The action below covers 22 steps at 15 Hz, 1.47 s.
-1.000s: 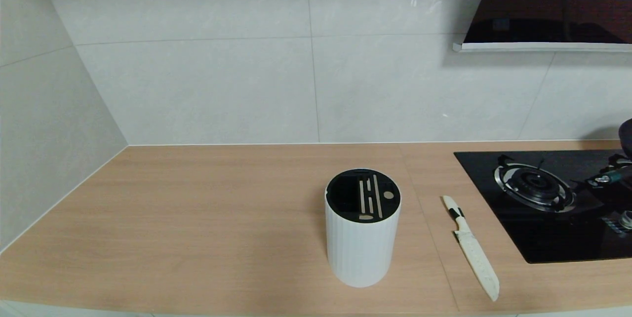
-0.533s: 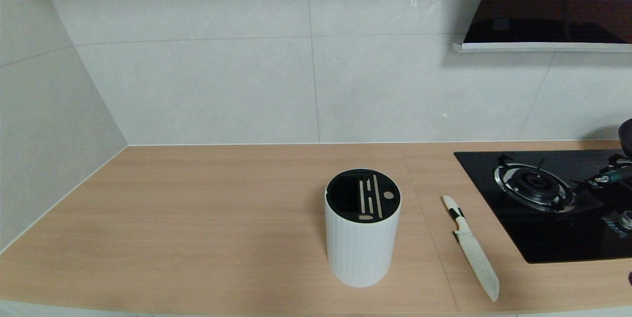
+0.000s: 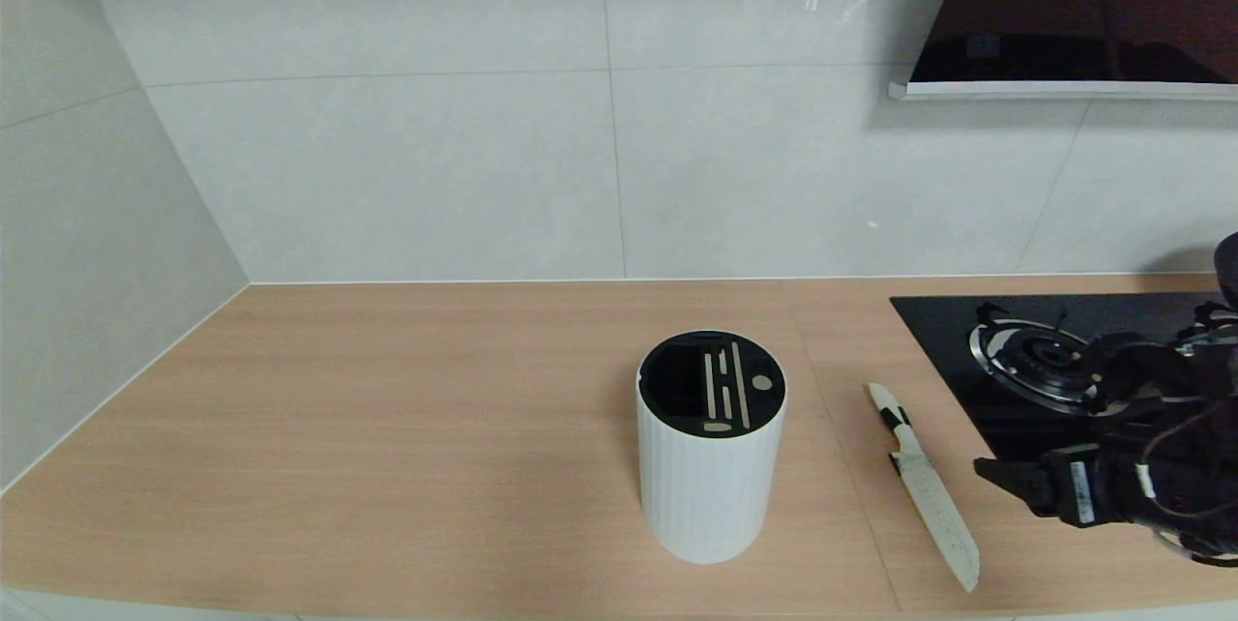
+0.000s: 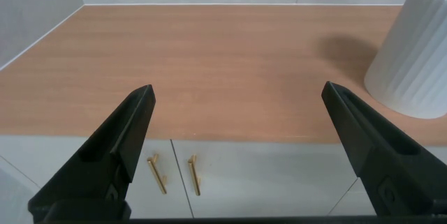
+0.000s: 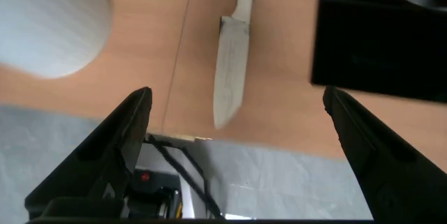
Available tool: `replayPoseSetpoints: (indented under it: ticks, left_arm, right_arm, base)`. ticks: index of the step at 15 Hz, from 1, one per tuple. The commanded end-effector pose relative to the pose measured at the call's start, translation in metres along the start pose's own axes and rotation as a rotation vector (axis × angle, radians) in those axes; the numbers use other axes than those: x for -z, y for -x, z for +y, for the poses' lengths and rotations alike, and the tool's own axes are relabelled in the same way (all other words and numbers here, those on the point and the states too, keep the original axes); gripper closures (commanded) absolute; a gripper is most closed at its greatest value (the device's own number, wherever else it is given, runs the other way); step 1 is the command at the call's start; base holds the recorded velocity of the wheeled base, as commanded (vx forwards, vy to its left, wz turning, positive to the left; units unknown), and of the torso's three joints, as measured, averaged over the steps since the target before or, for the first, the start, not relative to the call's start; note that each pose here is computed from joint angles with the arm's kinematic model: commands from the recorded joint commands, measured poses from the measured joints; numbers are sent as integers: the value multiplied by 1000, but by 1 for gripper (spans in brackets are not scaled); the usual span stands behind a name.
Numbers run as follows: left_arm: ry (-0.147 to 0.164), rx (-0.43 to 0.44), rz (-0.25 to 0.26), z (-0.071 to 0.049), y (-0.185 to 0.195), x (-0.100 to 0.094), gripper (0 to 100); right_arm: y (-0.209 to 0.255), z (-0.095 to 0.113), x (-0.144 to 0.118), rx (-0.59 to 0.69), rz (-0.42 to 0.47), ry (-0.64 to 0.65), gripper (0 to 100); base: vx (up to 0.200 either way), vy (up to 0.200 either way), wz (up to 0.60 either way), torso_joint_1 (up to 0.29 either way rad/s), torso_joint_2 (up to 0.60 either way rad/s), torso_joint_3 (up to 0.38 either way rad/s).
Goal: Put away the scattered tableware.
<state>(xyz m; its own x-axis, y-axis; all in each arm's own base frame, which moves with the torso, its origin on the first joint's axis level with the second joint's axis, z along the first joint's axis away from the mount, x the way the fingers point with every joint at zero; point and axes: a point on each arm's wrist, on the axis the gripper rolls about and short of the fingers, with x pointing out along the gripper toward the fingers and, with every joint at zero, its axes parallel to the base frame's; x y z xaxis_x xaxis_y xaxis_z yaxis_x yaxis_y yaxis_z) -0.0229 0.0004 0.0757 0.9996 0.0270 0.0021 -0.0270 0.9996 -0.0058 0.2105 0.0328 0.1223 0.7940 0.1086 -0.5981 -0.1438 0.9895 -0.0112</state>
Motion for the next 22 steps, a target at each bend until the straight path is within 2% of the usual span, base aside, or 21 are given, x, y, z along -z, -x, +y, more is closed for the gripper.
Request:
replayPoseSetpoints:
  ticks: [1, 4, 8, 16, 22]
  left_arm:
    - [0, -2, 1, 0, 0, 0, 0]
    - [0, -1, 1, 0, 0, 0, 0]
    - [2, -1, 1, 0, 0, 0, 0]
    - [0, -1, 1, 0, 0, 0, 0]
    - [0, -1, 1, 0, 0, 0, 0]
  right_arm:
    - [-77, 5, 21, 18, 142, 16, 0]
    - [-116, 5, 35, 56, 167, 18, 0]
    - [-149, 6, 41, 61, 105, -29, 0]
    - [-167, 7, 36, 57, 82, -105, 0]
    - [-172, 7, 37, 65, 88, -107, 0]
  base:
    - [0, 0, 0, 0, 0, 0]
    - [0, 0, 0, 0, 0, 0]
    - [0, 0, 0, 0, 0, 0]
    - [0, 0, 0, 0, 0, 0]
    - [0, 0, 0, 0, 0, 0]
